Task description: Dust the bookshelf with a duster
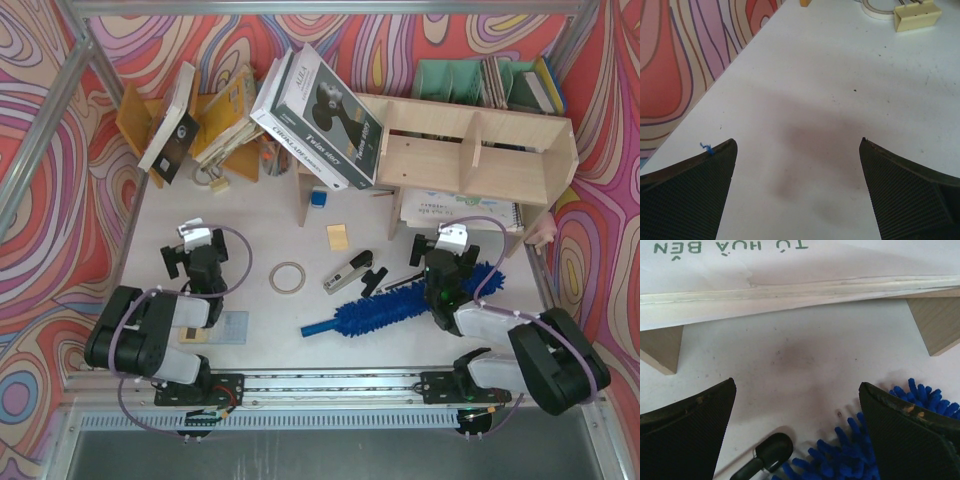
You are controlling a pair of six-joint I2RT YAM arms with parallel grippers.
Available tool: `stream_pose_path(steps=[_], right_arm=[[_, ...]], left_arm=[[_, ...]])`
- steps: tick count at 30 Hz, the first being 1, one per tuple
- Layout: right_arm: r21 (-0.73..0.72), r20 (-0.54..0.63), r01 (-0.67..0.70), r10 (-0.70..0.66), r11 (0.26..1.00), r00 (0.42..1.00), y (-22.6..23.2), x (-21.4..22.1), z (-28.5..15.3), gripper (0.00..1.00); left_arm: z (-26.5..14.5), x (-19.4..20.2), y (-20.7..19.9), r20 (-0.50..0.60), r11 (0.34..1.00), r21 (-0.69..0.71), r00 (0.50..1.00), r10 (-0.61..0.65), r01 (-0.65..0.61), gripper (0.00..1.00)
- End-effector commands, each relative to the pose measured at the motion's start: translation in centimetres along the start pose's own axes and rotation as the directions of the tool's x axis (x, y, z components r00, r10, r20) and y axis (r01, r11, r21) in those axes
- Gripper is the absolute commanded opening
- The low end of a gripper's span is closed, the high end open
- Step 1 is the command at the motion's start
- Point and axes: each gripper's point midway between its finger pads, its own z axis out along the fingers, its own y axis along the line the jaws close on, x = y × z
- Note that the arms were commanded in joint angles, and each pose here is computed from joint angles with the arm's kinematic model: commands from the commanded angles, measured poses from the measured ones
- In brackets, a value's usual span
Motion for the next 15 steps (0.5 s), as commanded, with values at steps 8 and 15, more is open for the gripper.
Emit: stream_pose_path(steps=[8, 15], right_arm=[[-0.017, 0.127, -0.027, 0.029, 0.999, 0.992, 0.1, -2.0, 1.8, 0.99], [-0.067, 0.175, -0.011, 0.023, 0.998, 0.984, 0.9, -2.5, 3.2, 0.99]], left_arm=[[2.6, 0.7, -2.0, -0.024, 0.981, 0.165, 0.995, -0.098, 0.101, 0.98], [4.0, 1.6, -1.7, -0.119, 0.983, 0.14, 0.988, -0.102, 0.119, 0.98]])
